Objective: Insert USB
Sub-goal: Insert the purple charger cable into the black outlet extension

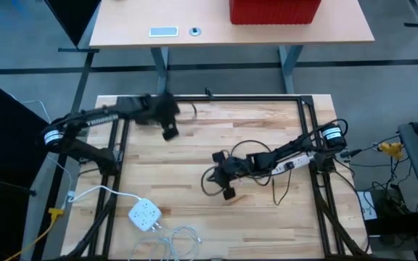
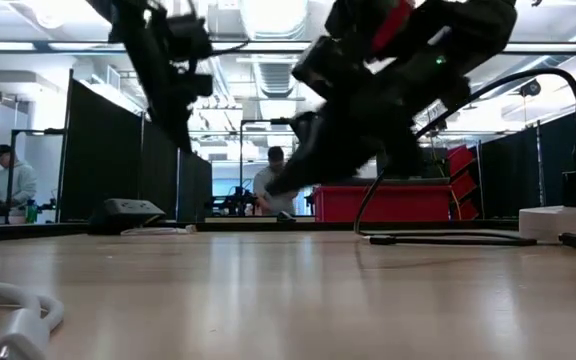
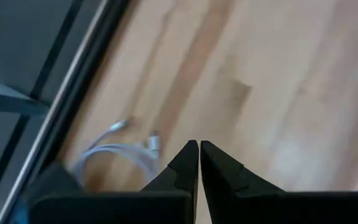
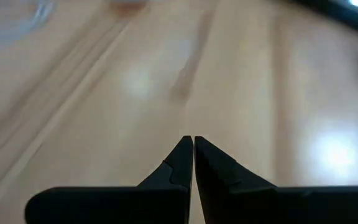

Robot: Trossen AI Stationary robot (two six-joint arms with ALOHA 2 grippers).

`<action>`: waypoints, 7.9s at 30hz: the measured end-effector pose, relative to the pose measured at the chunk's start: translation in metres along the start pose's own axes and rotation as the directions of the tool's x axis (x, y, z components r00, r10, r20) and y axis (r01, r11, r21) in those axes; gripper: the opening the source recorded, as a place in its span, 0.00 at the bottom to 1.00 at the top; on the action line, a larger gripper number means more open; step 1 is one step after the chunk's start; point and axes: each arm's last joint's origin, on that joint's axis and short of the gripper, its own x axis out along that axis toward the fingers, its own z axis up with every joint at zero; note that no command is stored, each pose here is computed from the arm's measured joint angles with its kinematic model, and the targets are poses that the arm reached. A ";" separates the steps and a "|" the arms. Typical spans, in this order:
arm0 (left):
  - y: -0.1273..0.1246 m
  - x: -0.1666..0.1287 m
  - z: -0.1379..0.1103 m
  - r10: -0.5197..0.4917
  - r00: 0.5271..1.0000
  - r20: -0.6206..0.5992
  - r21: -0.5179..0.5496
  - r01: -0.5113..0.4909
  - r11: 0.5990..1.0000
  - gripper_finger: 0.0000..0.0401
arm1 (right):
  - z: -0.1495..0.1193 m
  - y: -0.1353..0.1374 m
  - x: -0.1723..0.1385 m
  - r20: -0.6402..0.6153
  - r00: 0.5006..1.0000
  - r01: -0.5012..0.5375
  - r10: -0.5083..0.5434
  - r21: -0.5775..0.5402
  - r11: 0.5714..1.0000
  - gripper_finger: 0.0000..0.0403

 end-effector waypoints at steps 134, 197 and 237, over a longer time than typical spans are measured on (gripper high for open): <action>-0.076 0.018 0.014 -0.571 0.422 0.704 0.435 0.379 0.817 0.00 | 0.025 -0.095 -0.081 0.242 0.883 0.328 -0.403 0.295 0.897 0.32; -0.078 0.009 0.016 -0.555 0.399 0.730 0.423 0.374 0.825 0.04 | 0.037 -0.100 -0.086 0.316 0.844 0.332 -0.434 0.328 0.884 0.16; 0.094 0.057 -0.062 0.537 0.816 -0.215 -0.514 -0.562 0.648 0.11 | 0.025 -0.093 -0.080 0.185 0.909 0.304 -0.372 0.315 0.899 0.00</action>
